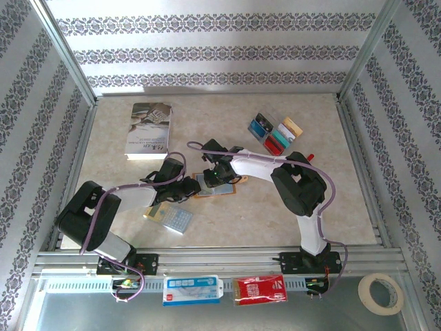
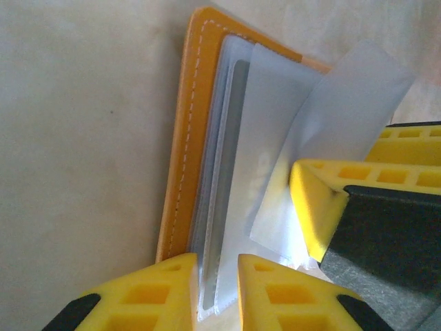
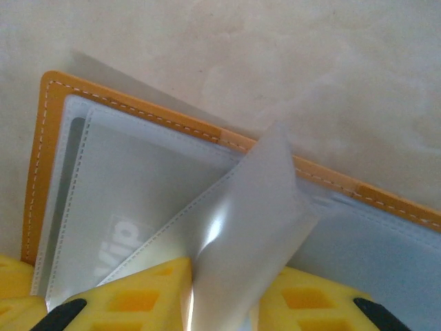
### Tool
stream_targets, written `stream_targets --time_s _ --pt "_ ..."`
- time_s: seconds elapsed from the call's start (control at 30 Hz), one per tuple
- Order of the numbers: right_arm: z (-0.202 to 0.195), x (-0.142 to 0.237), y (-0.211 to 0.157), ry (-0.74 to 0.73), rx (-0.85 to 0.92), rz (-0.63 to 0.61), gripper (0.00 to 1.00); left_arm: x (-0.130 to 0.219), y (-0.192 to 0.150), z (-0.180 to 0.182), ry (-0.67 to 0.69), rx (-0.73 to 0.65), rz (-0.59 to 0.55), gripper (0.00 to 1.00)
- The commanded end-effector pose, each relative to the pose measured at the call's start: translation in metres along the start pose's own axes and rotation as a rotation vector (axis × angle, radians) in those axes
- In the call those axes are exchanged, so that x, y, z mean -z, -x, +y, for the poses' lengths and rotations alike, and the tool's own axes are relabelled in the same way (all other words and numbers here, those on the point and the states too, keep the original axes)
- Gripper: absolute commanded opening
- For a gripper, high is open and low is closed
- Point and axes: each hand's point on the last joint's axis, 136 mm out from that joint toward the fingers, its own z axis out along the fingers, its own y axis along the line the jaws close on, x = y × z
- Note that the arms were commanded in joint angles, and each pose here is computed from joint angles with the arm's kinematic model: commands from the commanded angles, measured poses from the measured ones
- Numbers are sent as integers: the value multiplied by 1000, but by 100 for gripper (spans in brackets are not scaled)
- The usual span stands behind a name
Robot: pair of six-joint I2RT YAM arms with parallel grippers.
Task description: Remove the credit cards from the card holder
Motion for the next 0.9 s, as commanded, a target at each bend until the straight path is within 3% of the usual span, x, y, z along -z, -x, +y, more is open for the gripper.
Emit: stream_targets --time_s 0.0,0.27,0.4,0.87 --pt "-16 -30 -41 -28 -30 137 30 -2 7 -11 -20 -16 -33 24" --pt "-16 -30 -41 -26 -32 138 30 18 10 -4 56 -57 -73 24" --pt "-16 -31 -42 -27 -30 140 30 29 13 -17 15 -88 -92 21" --pt "-16 -32 -42 -26 -34 143 29 -3 -1 -18 -14 -88 33 20"
